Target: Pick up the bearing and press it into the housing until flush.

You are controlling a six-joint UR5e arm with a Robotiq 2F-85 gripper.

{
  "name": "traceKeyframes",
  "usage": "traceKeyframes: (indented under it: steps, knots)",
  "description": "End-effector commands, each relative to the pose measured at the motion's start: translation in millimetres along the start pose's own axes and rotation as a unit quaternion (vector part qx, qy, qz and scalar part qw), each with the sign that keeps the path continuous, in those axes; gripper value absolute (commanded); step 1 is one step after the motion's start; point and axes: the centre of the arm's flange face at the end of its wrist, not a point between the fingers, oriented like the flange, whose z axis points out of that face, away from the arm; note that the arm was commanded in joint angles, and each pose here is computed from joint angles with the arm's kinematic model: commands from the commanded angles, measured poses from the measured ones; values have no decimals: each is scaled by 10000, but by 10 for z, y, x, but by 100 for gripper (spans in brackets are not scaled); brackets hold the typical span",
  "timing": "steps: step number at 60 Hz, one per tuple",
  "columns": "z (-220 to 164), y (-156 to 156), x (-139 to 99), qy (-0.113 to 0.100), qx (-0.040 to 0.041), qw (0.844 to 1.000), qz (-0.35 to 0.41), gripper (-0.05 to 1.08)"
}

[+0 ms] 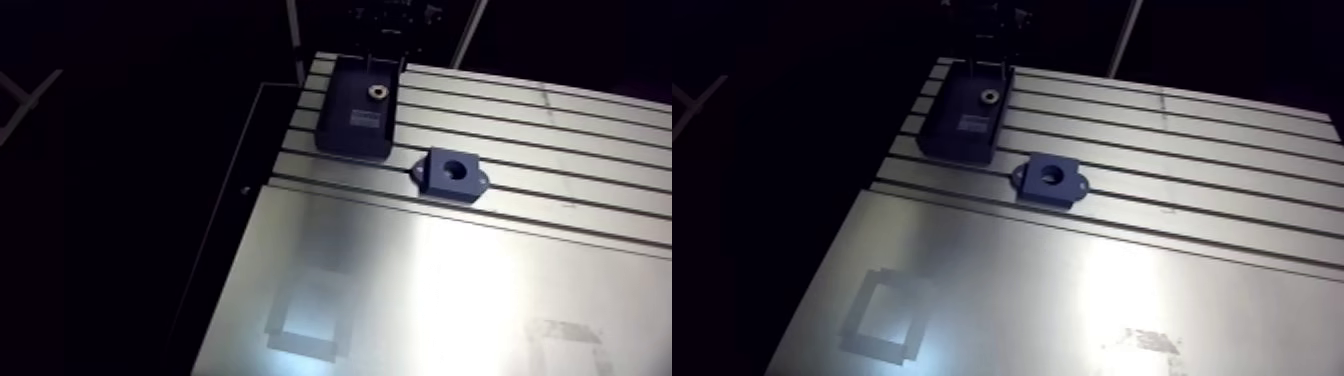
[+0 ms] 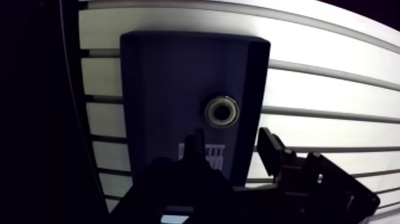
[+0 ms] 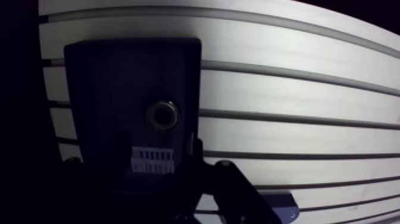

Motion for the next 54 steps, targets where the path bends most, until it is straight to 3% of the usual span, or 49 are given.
traceKeyframes:
  steps: [1,21,54]
  knots:
    - [79,0,29,17,-22,10000,-2,44]
    - [180,-13,56,-43,-21,10000,-9,51]
    - [260,-66,84,-22,-30,10000,-47,51]
